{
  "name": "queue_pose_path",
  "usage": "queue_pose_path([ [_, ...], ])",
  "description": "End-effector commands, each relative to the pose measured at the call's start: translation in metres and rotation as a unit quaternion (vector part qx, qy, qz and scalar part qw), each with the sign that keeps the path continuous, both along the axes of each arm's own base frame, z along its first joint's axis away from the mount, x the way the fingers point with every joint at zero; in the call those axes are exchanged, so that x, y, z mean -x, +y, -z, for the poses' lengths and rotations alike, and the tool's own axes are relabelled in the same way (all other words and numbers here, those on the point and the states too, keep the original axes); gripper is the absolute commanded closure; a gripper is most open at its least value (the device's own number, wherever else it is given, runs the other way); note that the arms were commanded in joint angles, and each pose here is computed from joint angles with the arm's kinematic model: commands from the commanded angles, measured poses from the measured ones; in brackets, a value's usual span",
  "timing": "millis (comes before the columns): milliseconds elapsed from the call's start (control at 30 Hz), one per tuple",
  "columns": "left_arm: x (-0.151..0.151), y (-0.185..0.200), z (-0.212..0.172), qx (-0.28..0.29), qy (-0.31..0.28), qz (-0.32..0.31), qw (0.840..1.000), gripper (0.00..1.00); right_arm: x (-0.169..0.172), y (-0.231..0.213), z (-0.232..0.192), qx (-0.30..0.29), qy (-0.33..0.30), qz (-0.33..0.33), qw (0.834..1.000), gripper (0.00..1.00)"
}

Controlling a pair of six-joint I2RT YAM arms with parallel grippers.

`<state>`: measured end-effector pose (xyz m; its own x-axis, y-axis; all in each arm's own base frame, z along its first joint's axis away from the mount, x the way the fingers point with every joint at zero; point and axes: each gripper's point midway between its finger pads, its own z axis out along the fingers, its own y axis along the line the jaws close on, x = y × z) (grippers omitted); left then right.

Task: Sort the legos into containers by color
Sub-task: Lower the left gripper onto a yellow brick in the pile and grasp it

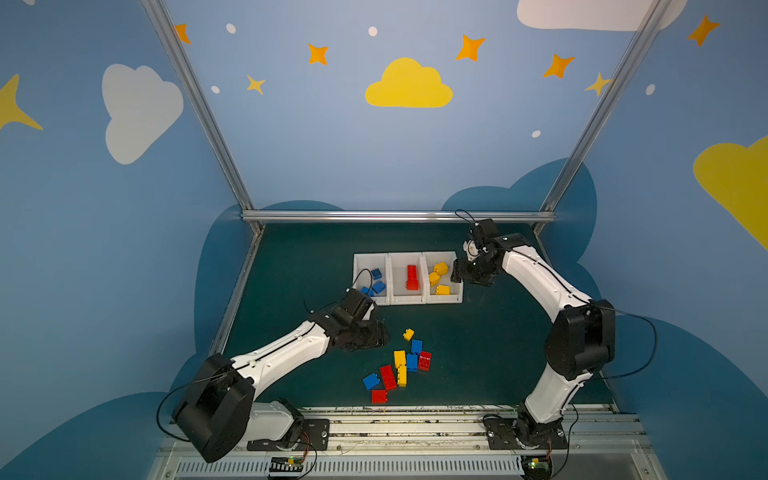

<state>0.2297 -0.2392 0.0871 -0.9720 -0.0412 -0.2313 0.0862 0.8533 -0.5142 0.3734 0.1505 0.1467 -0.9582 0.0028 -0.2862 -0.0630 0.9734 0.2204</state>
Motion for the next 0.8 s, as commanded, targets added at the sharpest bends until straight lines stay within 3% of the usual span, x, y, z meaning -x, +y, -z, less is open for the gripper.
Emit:
queue_pose_path([
  [0,0.003,-0.017,0.0,-0.002,0.023,0.015,1.0,0.35,0.008,-0.005,-0.007,-0.005,-0.017,0.008,1.0,0.3],
  [267,0.018,-0.043,0.018,-0.039,0.072,0.036,0.996,0.38,0.033,-0.008,0.006,-0.016,-0.012,-0.006,1.0,0.3],
  [567,0.027,-0.038,0.034,-0.12,0.117,0.041,0.985,0.39,0.045,-0.008,0.019,-0.039,-0.008,-0.008,0.999,0.3],
  [767,0.027,-0.041,0.045,-0.137,0.135,0.039,0.981,0.42,0.044,-0.01,0.02,-0.046,-0.007,-0.009,0.999,0.3],
])
